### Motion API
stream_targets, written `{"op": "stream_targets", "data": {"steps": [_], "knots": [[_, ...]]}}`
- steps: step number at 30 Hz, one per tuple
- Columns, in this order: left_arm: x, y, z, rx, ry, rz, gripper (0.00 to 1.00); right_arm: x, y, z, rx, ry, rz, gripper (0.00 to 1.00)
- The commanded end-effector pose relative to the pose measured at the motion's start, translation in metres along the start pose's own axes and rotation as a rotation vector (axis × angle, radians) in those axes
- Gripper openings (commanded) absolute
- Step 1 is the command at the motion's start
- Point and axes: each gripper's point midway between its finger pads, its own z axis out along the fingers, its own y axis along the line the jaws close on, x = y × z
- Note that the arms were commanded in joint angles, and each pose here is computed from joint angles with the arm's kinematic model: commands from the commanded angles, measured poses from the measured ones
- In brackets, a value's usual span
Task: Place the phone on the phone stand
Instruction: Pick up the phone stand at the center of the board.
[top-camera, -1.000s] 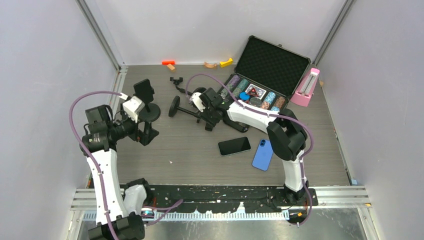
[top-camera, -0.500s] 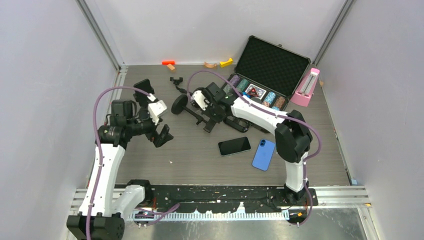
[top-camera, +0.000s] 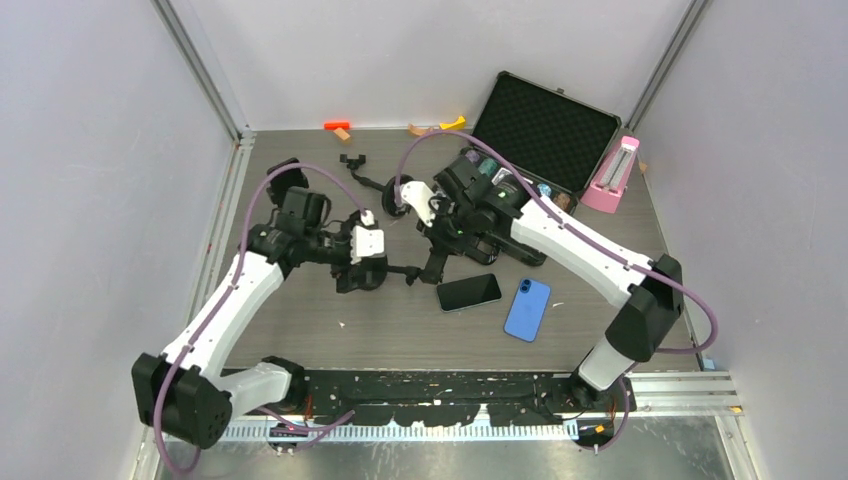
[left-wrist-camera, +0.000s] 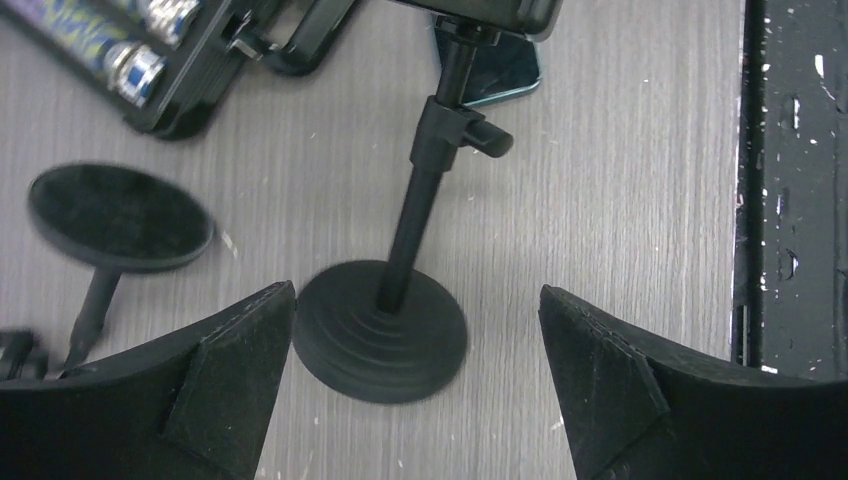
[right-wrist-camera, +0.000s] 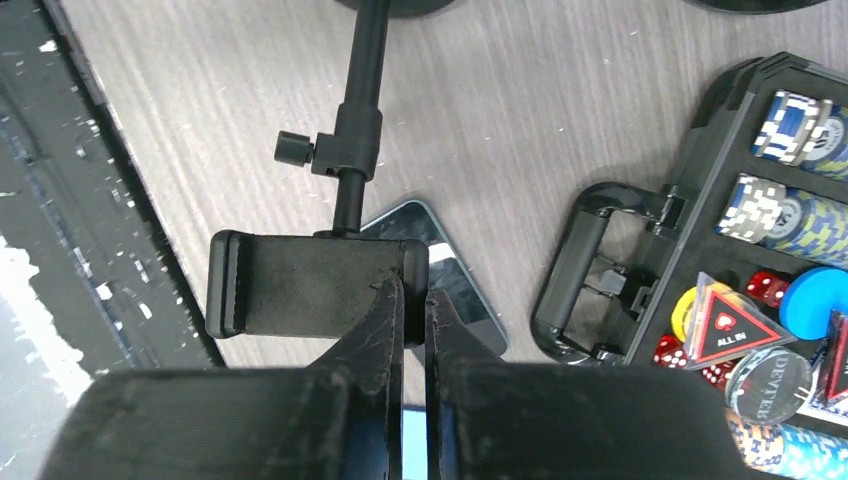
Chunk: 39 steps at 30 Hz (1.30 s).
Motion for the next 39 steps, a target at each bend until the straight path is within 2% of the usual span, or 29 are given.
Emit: {"op": "stream_targets", "data": {"steps": [1,8,13,22,30,34,36,38,39], "knots": [[-0.017,-0.004,0.023,0.085,-0.101,0.134,0.94,-0.021,0.022,-0.029,-0.076,-0.127,-0.053,0.0],[-0.019,-0.024,0.06,0.187,-0.194,0.125,0.88,-0.024,0.029,-0.044,-0.093,-0.151,-0.052,0.0],[-0.014,-0.032,0.084,0.25,-0.206,0.089,0.84,-0.026,0.03,-0.048,-0.095,-0.161,-0.052,0.0],[0.004,-0.033,0.11,0.287,-0.184,0.039,0.7,-0.027,0.031,-0.055,-0.086,-0.175,-0.055,0.0],[0.008,-0.036,0.122,0.285,-0.223,-0.023,0.39,-0.026,0.031,-0.055,-0.079,-0.179,-0.054,0.0],[0.004,-0.036,0.125,0.271,-0.257,-0.06,0.19,-0.03,0.028,-0.056,-0.064,-0.188,-0.037,0.02],[0.005,-0.036,0.127,0.256,-0.275,-0.081,0.04,-0.033,0.026,-0.057,-0.055,-0.191,-0.028,0.06],[0.005,-0.034,0.129,0.222,-0.296,-0.101,0.0,-0.035,0.023,-0.059,-0.042,-0.194,-0.018,0.19],[0.003,-0.03,0.13,0.196,-0.313,-0.102,0.0,-0.036,0.023,-0.06,-0.036,-0.196,-0.015,0.29]]}}
